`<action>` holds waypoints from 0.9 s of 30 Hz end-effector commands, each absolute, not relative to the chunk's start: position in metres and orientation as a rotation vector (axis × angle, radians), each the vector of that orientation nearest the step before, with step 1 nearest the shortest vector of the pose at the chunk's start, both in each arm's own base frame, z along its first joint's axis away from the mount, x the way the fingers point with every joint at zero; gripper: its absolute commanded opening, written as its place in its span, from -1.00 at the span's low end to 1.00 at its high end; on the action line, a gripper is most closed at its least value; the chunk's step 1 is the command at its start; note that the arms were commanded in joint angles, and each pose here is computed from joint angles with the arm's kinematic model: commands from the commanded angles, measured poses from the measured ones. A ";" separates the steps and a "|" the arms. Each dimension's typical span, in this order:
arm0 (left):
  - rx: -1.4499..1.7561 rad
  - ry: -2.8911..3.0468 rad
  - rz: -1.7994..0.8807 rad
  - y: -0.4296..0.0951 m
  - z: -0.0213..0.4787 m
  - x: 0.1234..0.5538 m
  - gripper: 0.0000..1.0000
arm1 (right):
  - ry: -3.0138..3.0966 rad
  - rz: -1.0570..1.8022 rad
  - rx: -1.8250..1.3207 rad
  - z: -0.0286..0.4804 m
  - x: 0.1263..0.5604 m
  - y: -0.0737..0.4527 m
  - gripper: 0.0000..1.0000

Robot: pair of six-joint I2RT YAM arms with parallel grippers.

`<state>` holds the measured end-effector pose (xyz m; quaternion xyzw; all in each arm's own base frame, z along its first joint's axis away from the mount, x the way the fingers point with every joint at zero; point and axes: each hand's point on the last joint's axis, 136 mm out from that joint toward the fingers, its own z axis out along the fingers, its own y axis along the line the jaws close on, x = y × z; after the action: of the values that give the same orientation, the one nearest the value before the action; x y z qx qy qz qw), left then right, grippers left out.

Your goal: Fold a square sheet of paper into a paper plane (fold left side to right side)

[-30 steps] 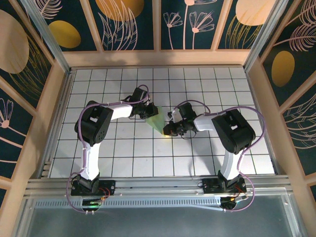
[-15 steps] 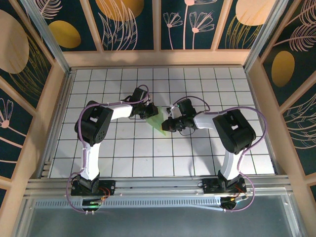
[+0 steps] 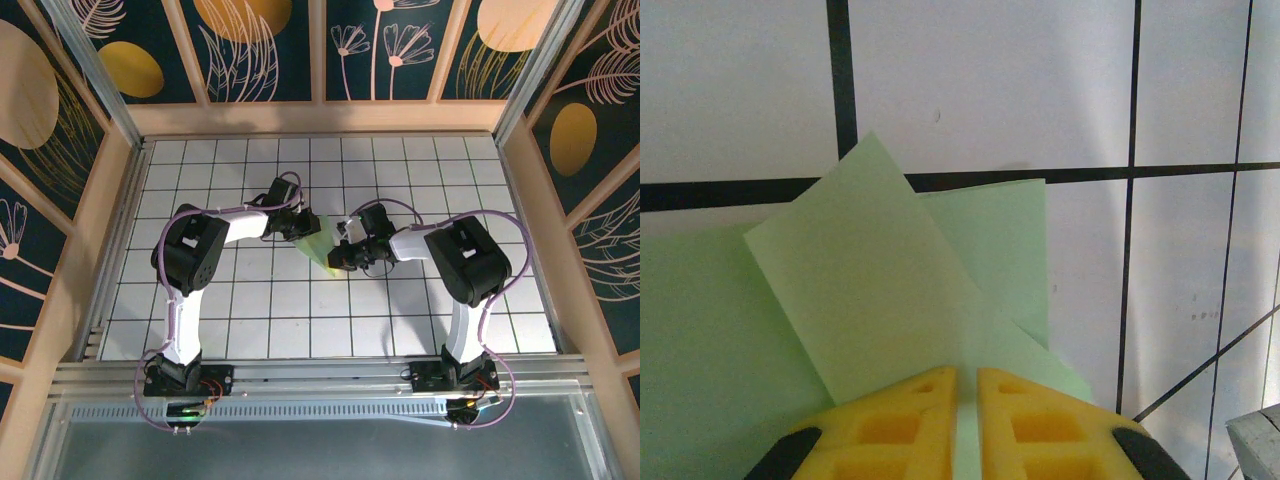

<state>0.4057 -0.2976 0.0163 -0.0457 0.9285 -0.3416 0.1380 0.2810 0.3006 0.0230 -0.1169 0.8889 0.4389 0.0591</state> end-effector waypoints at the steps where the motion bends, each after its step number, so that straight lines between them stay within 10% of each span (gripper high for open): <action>1: -0.166 2.783 -0.870 -0.284 -0.018 0.392 -0.71 | 2.713 1.322 -0.336 0.017 0.282 0.301 -1.00; 27: -0.001 2.433 -1.247 -0.317 0.095 0.399 -0.61 | 2.963 0.975 -0.239 -0.025 0.271 0.266 -1.00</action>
<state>0.4004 -0.3060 0.0597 -0.0231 0.9005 -0.3978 0.1739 0.2840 0.2949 0.0161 -0.1018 0.9125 0.3938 0.0428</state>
